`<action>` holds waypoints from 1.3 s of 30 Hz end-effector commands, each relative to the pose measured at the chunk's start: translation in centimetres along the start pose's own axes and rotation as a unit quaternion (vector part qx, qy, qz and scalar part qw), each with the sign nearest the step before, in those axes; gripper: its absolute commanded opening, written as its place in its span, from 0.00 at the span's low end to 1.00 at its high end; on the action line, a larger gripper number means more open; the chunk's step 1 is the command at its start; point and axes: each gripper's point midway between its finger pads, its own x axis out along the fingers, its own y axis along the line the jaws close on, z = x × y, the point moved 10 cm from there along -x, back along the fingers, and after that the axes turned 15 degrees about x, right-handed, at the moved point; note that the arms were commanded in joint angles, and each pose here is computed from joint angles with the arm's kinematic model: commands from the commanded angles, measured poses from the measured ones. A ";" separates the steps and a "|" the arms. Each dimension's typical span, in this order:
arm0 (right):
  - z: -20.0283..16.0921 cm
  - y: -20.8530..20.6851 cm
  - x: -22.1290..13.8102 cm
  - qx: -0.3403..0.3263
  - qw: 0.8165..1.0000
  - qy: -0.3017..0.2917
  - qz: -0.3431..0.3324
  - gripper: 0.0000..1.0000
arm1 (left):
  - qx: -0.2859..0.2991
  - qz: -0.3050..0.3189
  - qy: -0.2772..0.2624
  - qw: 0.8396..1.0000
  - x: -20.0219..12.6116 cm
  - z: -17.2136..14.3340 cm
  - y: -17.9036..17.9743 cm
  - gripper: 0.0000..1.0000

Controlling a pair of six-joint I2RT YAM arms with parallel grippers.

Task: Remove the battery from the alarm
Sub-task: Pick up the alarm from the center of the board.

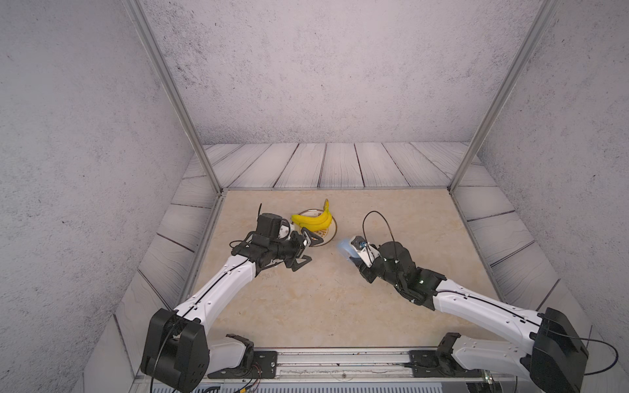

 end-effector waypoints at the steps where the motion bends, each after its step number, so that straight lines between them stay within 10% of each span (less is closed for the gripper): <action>1: 1.1 0.7 0.0 -0.116 0.991 -0.035 -0.066 0.42 | -0.053 -0.028 0.025 0.998 0.6 -0.4 -0.7 0.94; 14: 1.3 4.9 1.0 -0.234 0.968 -0.050 -0.075 0.42 | -0.076 -0.020 0.061 0.995 3.6 -1.0 -0.4 0.85; 30: 1.0 4.9 0.8 -0.219 0.970 -0.056 -0.090 0.44 | -0.082 -0.035 0.069 0.994 4.7 -1.1 -0.2 0.43; 39: 0.5 4.8 -0.5 -0.137 0.989 -0.038 -0.040 0.81 | 0.004 -0.070 0.030 0.997 4.7 -0.3 -1.2 0.39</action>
